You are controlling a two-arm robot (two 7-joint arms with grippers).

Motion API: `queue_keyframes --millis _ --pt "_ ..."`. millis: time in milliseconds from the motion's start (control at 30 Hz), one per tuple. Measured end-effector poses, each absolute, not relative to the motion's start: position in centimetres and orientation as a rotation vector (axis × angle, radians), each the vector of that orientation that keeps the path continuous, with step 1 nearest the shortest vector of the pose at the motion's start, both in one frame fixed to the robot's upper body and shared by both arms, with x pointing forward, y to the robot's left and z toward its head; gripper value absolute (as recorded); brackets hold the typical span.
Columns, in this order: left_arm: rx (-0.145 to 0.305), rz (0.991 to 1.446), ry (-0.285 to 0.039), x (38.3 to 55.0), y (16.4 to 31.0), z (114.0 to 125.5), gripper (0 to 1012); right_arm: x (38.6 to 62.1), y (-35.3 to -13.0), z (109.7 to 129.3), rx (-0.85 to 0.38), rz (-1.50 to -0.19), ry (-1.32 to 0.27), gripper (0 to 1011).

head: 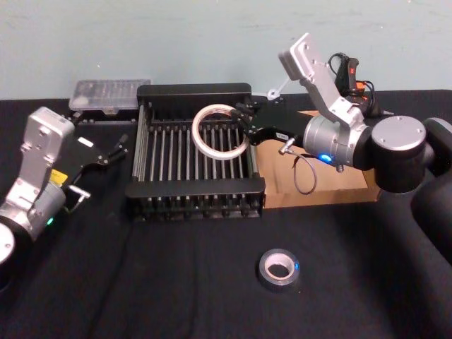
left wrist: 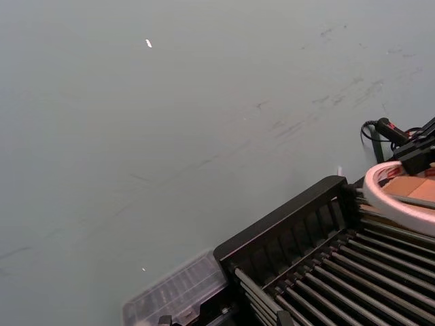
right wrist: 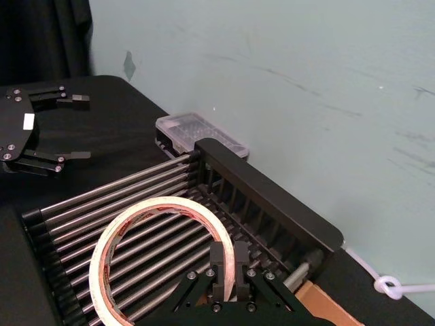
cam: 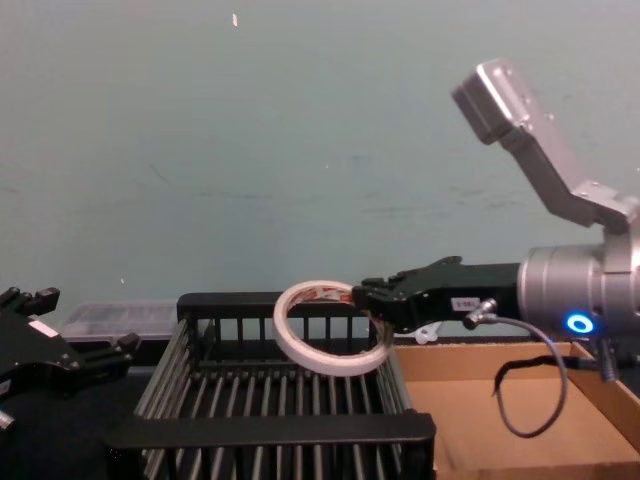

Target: Pick up the white tape and place it into the black box , Pick up the silver tape and place it into the brown box.

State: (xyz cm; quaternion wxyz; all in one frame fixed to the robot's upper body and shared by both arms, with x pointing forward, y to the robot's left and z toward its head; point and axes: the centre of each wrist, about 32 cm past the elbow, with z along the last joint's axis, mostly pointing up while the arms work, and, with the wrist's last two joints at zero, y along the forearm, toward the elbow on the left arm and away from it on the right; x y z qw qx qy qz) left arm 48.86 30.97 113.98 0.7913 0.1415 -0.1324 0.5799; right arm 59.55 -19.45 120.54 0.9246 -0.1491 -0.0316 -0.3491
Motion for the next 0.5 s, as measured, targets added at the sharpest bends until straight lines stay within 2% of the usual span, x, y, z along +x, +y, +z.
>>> queue_keyframes --millis 500 --pt "0.304 1.248 -0.285 48.86 30.97 113.98 1001 59.73 -19.22 120.5 -0.311 -0.713 -0.069 95"
